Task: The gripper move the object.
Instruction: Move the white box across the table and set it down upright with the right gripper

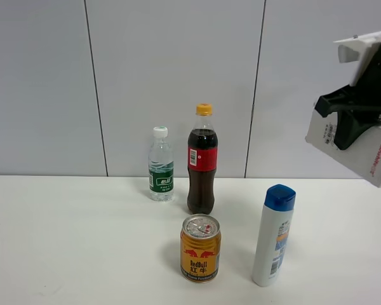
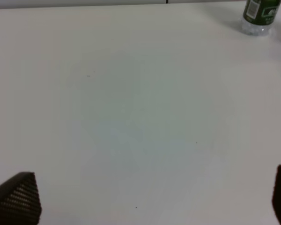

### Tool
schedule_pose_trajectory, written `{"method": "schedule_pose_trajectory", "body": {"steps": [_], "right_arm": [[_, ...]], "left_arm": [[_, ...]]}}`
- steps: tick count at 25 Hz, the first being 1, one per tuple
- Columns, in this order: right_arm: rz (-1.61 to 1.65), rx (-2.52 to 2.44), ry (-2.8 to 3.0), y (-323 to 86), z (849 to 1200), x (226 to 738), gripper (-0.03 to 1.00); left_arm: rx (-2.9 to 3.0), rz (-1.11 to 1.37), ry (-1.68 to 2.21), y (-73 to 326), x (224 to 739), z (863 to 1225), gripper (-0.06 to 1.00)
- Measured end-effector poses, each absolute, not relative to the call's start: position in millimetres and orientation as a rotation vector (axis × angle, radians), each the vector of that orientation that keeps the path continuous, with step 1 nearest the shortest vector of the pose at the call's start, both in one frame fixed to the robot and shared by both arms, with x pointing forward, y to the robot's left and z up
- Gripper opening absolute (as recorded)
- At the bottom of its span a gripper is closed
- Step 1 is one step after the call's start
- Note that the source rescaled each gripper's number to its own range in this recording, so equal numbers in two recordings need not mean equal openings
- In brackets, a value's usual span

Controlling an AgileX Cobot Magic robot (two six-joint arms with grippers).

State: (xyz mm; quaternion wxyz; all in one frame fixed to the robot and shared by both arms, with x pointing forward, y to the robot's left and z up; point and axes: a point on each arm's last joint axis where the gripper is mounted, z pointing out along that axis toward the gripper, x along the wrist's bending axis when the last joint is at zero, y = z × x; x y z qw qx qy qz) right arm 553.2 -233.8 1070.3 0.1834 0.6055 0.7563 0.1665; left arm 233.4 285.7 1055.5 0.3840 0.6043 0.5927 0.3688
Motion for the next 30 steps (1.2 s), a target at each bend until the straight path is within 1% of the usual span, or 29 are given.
{"method": "schedule_pose_trajectory", "body": {"steps": [4, 10, 12, 14, 20, 25, 30], "right_arm": [[0.46, 1.75, 2.14, -234.0, 1040.0, 574.4, 0.0], [0.4, 1.782, 2.247, -224.0, 982.1, 602.4, 0.0], [0.381, 1.764, 2.287, -221.6, 970.7, 610.0, 0.0], [0.377, 1.74, 2.309, -219.4, 965.3, 618.7, 0.0], [0.428, 1.688, 2.304, -211.8, 963.9, 649.1, 0.0], [0.47, 1.638, 2.329, -194.8, 955.7, 664.7, 0.0], [0.472, 1.619, 2.4, -179.0, 930.6, 670.8, 0.0]], "left_arm": [[1.54, 0.94, 1.511, 285.7, 233.4, 1055.5, 1.0], [1.54, 0.94, 1.511, 285.7, 233.4, 1055.5, 1.0], [1.54, 0.94, 1.511, 285.7, 233.4, 1055.5, 1.0], [1.54, 0.94, 1.511, 285.7, 233.4, 1055.5, 1.0], [1.54, 0.94, 1.511, 285.7, 233.4, 1055.5, 1.0], [1.54, 0.94, 1.511, 285.7, 233.4, 1055.5, 1.0], [1.54, 0.94, 1.511, 285.7, 233.4, 1055.5, 1.0]]}}
